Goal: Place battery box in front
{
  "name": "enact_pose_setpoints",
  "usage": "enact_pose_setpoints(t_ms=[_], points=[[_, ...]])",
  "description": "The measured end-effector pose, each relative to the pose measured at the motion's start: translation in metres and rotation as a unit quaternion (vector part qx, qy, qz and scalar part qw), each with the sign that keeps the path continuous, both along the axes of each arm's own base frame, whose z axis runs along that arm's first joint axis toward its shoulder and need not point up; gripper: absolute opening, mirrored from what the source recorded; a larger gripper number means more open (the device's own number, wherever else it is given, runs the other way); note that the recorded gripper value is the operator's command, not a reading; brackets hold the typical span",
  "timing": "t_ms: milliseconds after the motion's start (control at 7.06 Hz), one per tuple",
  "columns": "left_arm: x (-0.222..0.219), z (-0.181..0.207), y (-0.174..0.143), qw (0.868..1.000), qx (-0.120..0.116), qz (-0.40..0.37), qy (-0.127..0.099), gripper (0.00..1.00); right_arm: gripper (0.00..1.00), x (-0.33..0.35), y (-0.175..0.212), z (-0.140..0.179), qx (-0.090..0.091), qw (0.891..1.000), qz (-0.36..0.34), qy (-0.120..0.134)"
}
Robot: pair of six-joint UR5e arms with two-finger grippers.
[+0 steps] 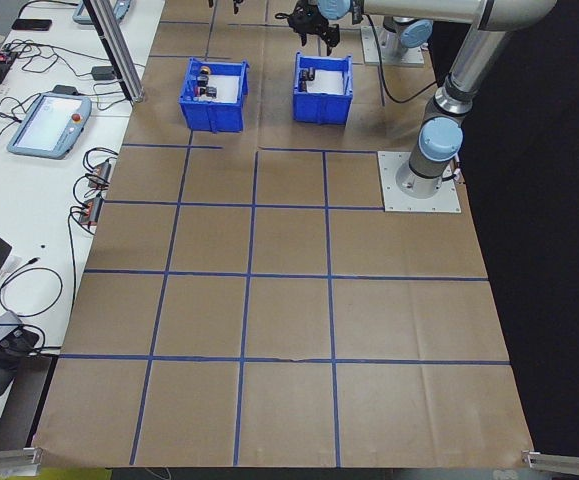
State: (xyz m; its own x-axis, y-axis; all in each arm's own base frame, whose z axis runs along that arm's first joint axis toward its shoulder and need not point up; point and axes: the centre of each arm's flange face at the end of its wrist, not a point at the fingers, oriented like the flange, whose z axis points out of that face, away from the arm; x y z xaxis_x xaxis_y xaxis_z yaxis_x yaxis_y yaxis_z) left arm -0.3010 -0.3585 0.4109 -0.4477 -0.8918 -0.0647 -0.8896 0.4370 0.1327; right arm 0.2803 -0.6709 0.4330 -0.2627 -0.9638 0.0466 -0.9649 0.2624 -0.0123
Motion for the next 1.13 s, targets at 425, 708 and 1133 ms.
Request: enact_pose_setpoints(t_ms=[425,708,1133], points=[[-0.016,-0.050,0.060,0.992,-0.052,0.112,-0.007,0.98,1.00,0.100,-0.008,-0.032,-0.001,0.997,0.082,0.005],[-0.024,-0.079,0.087,0.989,-0.074,0.129,-0.001,0.98,1.00,0.141,0.011,-0.051,0.013,0.992,0.123,0.011],[-0.023,-0.104,0.101,0.989,-0.071,0.131,-0.005,0.98,0.99,0.175,0.042,-0.093,0.059,0.985,0.160,0.030]])
